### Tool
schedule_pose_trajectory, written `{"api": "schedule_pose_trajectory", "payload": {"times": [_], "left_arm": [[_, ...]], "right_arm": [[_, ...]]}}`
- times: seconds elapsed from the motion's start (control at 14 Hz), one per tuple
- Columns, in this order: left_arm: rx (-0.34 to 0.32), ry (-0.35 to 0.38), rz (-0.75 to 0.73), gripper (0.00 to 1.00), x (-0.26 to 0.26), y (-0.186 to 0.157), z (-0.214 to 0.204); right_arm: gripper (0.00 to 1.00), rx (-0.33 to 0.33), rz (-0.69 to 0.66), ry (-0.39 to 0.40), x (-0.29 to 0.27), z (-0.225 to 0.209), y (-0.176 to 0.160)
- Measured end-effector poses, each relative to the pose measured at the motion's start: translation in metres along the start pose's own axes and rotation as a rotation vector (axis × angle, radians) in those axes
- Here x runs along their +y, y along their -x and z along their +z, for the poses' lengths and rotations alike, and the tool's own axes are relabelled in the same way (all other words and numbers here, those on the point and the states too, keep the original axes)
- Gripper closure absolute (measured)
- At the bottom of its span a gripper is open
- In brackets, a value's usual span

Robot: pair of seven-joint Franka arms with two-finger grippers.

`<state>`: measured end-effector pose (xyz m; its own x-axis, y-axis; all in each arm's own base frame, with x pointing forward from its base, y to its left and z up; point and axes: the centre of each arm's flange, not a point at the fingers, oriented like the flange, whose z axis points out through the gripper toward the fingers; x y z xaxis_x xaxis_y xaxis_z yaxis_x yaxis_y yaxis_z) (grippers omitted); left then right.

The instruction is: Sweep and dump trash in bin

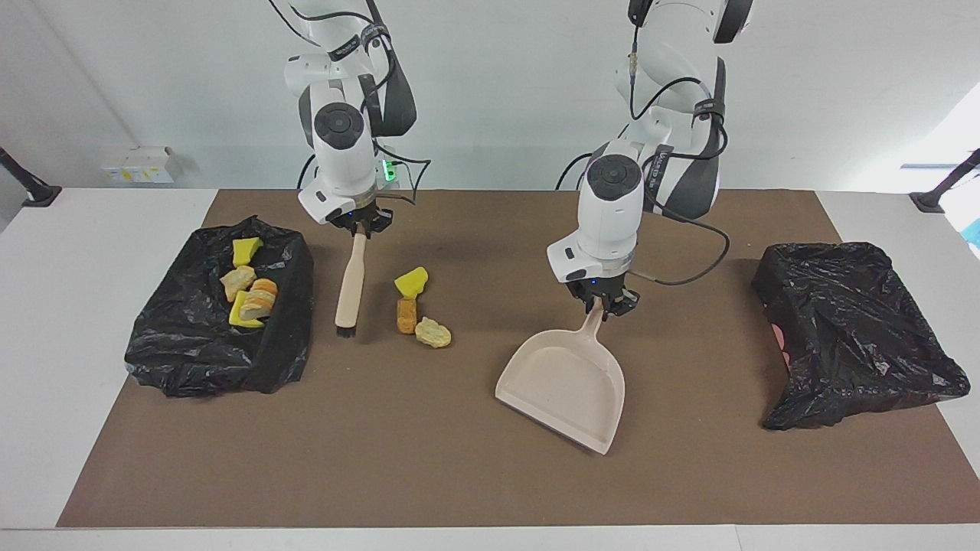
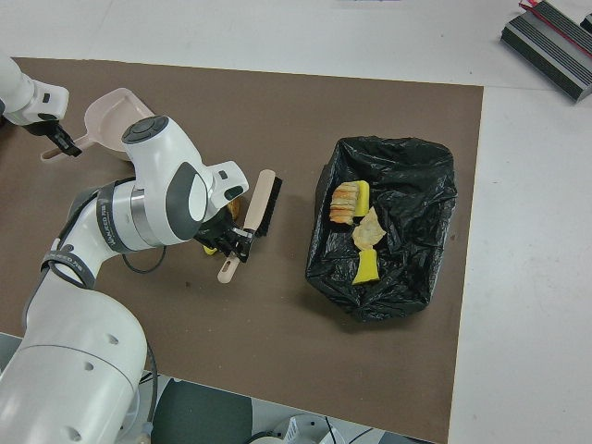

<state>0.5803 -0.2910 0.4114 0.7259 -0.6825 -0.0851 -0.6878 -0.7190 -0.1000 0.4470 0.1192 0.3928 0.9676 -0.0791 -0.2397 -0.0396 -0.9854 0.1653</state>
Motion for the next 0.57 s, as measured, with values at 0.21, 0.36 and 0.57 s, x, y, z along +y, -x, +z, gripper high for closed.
{"api": "schedule_pose_trajectory", "payload": {"times": [0.21, 0.36, 0.57], "left_arm": [[-0.010, 0.003, 0.124, 0.69, -0.002, 0.002, 0.003], [-0.011, 0.004, 0.215, 0.69, -0.003, 0.003, 0.004], [-0.019, 0.011, 0.378, 0.69, -0.011, 0.007, 0.009]], "right_arm": [[0.73, -0.008, 0.031, 0.001, -0.010, 0.021, 0.004], [0.73, -0.015, 0.044, -0.010, -0.019, 0.031, 0.008], [0.73, -0.002, 0.070, -0.026, -0.037, 0.040, 0.009]]}}
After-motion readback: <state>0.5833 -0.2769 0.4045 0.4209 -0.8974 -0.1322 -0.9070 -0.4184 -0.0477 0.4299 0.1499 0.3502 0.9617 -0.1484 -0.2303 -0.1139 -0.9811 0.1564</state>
